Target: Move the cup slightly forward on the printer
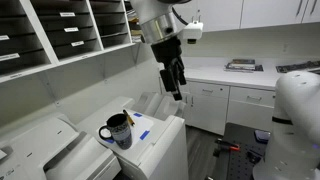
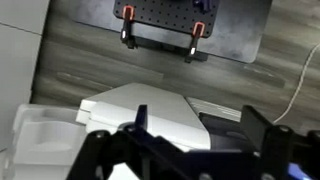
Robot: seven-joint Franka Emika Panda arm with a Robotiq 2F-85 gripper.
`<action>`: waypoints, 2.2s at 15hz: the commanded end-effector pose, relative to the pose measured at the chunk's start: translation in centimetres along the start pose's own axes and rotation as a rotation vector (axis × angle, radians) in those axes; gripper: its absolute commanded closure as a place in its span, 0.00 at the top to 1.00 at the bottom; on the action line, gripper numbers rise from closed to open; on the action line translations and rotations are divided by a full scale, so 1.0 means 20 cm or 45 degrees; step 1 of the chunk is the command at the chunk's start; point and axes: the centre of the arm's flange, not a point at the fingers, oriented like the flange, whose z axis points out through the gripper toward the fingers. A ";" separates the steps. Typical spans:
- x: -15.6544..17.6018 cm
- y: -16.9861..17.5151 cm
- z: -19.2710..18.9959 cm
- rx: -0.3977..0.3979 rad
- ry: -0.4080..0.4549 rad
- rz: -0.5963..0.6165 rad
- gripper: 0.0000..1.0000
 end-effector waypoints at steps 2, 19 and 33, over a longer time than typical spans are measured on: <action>0.00 0.00 0.00 0.000 0.000 0.000 1.00; 0.73 0.04 0.23 0.216 0.367 0.672 1.00; 1.18 0.07 0.51 0.159 0.341 1.103 0.65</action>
